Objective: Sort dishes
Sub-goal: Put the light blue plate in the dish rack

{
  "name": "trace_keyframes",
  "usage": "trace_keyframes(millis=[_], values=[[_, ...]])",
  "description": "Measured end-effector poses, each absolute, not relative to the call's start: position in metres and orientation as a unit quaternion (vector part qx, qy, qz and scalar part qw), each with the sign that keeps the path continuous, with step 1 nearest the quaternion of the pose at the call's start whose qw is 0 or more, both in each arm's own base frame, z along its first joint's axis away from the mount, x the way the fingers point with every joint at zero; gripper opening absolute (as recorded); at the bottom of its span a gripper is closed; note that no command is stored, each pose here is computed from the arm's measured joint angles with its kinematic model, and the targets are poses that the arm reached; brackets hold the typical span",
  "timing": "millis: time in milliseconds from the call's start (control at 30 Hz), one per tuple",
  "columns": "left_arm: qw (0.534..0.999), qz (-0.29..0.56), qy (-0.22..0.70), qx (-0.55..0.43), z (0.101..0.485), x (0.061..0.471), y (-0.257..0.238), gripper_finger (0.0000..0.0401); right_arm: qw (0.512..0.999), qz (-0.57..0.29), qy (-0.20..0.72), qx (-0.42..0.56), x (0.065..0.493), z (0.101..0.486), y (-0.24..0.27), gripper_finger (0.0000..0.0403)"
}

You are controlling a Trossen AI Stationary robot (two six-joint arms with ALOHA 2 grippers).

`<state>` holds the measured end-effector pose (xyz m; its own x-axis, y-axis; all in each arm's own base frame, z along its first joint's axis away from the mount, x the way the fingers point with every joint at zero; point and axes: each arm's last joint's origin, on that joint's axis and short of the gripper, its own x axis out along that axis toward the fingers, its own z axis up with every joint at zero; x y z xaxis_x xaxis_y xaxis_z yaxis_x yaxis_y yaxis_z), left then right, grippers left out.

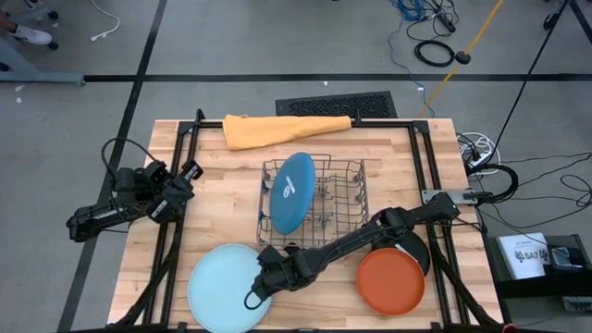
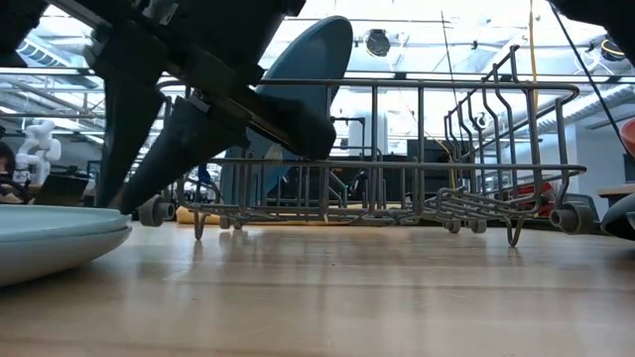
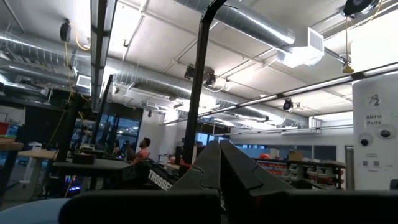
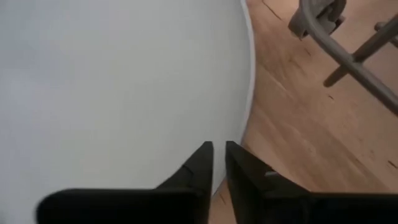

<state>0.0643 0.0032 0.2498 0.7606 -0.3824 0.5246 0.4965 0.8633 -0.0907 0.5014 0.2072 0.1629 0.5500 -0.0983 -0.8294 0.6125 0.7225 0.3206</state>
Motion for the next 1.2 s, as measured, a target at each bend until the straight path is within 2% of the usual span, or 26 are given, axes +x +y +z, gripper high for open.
trace_keyframes(millis=[200, 333, 1200], values=[[0.931, -0.236, -0.253, -0.113, 0.250, 0.064, 0.003, 0.0000, 0.825, -0.218, 0.423, 0.305, 0.501, 0.163, 0.207, 0.0129], [0.931, -0.236, -0.253, -0.113, 0.250, 0.064, 0.003, 0.0000, 0.822, -0.229, 0.427, 0.300, 0.501, 0.162, 0.202, 0.0160], [0.931, -0.237, -0.253, -0.113, 0.250, 0.064, 0.003, 0.0000, 0.827, -0.240, 0.423, 0.283, 0.506, 0.151, 0.195, 0.0148]])
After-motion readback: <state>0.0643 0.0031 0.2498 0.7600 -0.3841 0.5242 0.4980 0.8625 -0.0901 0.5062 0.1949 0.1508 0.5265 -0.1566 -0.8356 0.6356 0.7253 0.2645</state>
